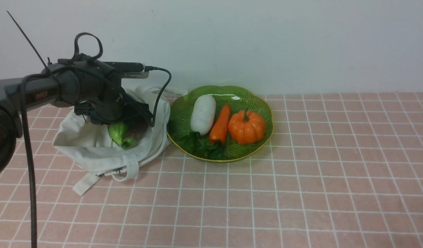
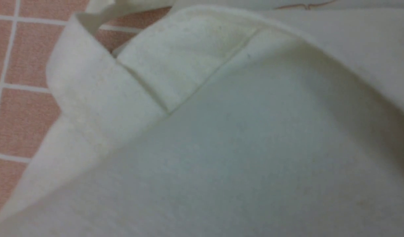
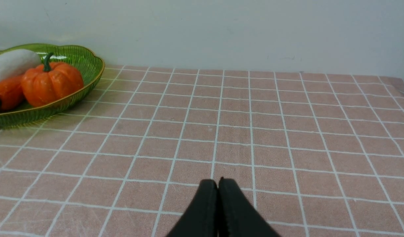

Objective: Take vegetables from bag on pink coffee tablecloth place on plate.
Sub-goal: 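Reach into the cloth bag and grasp the green cucumber with the left gripper, then place the green vegetable from the bag onto the plate with the left gripper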

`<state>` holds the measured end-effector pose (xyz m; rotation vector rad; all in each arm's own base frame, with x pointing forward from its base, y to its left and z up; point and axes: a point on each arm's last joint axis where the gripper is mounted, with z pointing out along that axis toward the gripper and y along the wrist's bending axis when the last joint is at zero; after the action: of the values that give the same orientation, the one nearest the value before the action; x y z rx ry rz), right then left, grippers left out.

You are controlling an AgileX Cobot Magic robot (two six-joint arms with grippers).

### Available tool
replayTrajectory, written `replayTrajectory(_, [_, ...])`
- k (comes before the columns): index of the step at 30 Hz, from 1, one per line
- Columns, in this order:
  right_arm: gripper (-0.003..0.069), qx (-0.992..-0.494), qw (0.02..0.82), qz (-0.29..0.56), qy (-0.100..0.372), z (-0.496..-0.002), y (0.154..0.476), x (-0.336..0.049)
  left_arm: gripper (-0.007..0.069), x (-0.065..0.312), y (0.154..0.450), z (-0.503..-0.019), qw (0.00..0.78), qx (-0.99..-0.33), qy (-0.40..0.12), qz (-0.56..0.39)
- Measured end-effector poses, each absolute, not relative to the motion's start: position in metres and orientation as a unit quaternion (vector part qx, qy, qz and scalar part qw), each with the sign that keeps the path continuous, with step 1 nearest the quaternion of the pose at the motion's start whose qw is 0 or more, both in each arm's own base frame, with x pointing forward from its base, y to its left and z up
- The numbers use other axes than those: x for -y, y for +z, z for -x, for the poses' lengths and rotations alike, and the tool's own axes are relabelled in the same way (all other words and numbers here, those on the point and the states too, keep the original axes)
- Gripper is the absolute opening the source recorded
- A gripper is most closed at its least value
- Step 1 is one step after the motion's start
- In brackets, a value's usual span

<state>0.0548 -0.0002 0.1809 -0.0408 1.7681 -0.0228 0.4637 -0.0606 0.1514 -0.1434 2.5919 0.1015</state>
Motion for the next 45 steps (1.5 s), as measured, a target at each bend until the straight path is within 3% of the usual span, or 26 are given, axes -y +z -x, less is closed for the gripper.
replayTrajectory(2, [-0.0015, -0.773, 0.634, 0.018, -0.010, -0.055, 0.181, 0.000, 0.0319, 0.061, 0.150, -0.464, 0.267, -0.961, 0.039, 0.053])
replayTrajectory(9, [-0.0015, -0.773, 0.634, 0.018, -0.010, -0.055, 0.181, 0.000, 0.0319, 0.060, 0.156, -0.458, 0.242, -0.967, 0.056, 0.051])
replayTrajectory(13, [-0.0015, -0.773, 0.634, 0.018, -0.010, -0.055, 0.181, 0.000, 0.0319, 0.055, 0.180, -0.436, 0.175, -0.980, 0.073, 0.066])
replayTrajectory(20, [-0.0015, -0.773, 0.634, 0.018, -0.010, -0.055, 0.181, 0.000, 0.0319, 0.058, 0.246, -0.394, 0.106, -0.993, 0.038, 0.031])
replayTrajectory(27, [-0.0015, -0.773, 0.634, 0.018, -0.010, -0.055, 0.181, 0.000, 0.0319, 0.063, 0.275, -0.374, 0.092, -0.996, -0.003, 0.003])
replayTrajectory(32, [-0.0015, -0.773, 0.634, 0.018, -0.010, -0.055, 0.181, 0.000, 0.0319, 0.092, 0.291, -0.360, 0.095, -0.992, -0.081, -0.038])
replayTrajectory(37, [-0.0015, -0.773, 0.634, 0.018, -0.010, -0.055, 0.181, 0.000, 0.0319, 0.161, 0.302, -0.347, 0.150, -0.968, -0.166, -0.113])
replayTrajectory(40, [-0.0015, -0.773, 0.634, 0.018, -0.010, -0.055, 0.181, 0.000, 0.0319, 0.183, 0.295, -0.353, 0.189, -0.957, -0.182, -0.122])
replayTrajectory(45, [-0.0015, -0.773, 0.634, 0.018, -0.010, -0.055, 0.181, 0.000, 0.0319, 0.215, 0.258, -0.392, 0.218, -0.950, -0.182, -0.127])
